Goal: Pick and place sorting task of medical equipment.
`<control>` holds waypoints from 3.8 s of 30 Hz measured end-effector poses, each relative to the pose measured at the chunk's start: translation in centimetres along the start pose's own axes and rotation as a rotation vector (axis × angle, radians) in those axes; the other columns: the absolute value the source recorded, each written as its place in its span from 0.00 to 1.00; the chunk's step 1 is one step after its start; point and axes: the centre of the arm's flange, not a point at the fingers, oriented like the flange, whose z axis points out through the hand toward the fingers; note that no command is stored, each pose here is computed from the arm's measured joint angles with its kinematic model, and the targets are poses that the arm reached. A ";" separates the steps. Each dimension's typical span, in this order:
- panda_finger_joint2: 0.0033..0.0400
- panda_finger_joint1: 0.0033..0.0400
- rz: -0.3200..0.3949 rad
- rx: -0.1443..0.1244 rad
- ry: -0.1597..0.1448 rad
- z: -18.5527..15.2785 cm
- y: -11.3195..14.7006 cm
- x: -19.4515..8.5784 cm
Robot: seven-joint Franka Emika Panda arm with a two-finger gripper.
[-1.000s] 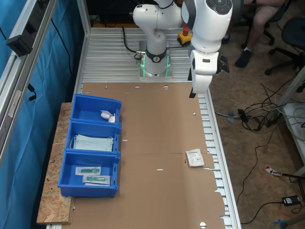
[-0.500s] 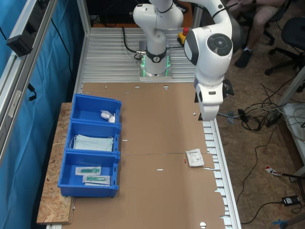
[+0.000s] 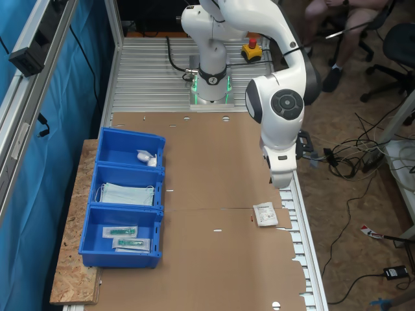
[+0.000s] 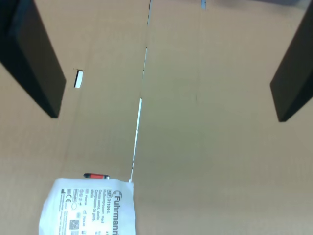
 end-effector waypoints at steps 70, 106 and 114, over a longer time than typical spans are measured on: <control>1.00 1.00 -0.019 -0.097 0.179 15.5 2.3 2.1; 1.00 1.00 0.003 -0.062 0.169 20.6 3.3 2.0; 1.00 1.00 0.006 -0.070 0.180 20.6 3.7 2.2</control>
